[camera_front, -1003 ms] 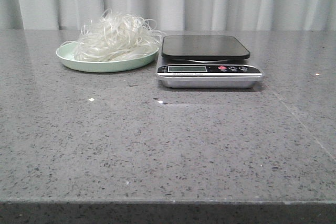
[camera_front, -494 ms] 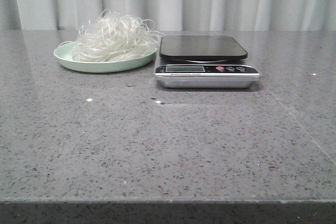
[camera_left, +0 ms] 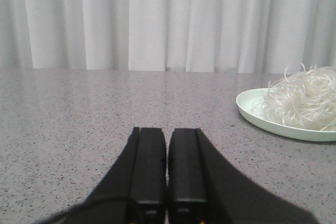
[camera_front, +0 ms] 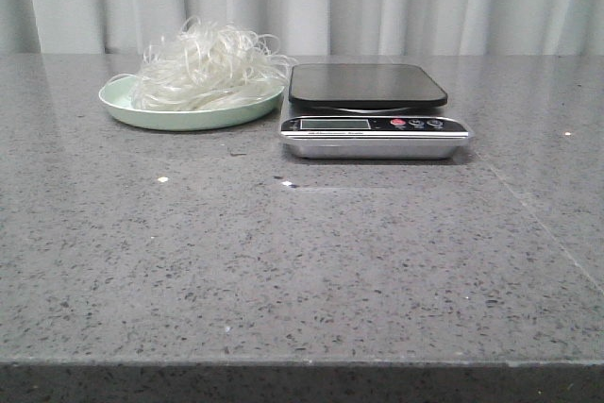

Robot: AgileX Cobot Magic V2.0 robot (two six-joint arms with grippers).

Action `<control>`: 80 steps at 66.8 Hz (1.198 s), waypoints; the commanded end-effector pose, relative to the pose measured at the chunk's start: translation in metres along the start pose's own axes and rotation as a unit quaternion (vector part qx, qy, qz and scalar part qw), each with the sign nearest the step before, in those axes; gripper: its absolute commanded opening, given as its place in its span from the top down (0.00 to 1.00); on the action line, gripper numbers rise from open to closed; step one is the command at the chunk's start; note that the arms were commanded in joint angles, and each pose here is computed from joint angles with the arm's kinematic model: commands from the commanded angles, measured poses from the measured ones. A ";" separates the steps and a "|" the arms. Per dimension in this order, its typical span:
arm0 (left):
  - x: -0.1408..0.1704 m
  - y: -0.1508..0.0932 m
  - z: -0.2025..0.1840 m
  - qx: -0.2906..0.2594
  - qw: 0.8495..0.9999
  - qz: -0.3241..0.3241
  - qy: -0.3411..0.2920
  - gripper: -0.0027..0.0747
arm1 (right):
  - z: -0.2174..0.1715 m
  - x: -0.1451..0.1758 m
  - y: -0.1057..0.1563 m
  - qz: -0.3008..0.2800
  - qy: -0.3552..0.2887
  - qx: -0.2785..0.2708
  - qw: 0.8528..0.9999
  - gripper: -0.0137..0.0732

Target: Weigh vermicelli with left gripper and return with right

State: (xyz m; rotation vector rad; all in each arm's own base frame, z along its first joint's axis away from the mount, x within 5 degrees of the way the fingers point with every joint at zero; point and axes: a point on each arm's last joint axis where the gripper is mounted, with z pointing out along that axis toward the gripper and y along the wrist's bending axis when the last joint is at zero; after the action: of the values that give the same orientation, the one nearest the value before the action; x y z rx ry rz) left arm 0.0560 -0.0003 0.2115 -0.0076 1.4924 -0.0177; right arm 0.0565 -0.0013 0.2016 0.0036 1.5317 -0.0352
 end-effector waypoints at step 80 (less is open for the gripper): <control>-0.006 0.000 -0.002 0.000 0.999 -0.002 -0.047 0.80 | -0.002 -0.011 0.003 0.026 -0.050 -0.026 0.998 0.65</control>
State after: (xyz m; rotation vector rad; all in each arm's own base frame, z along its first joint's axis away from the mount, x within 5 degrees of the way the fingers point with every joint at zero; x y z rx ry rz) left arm 0.0560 -0.0003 0.2115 -0.0076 1.4924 -0.0177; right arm 0.0565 0.0015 0.2016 0.0120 1.5318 0.0549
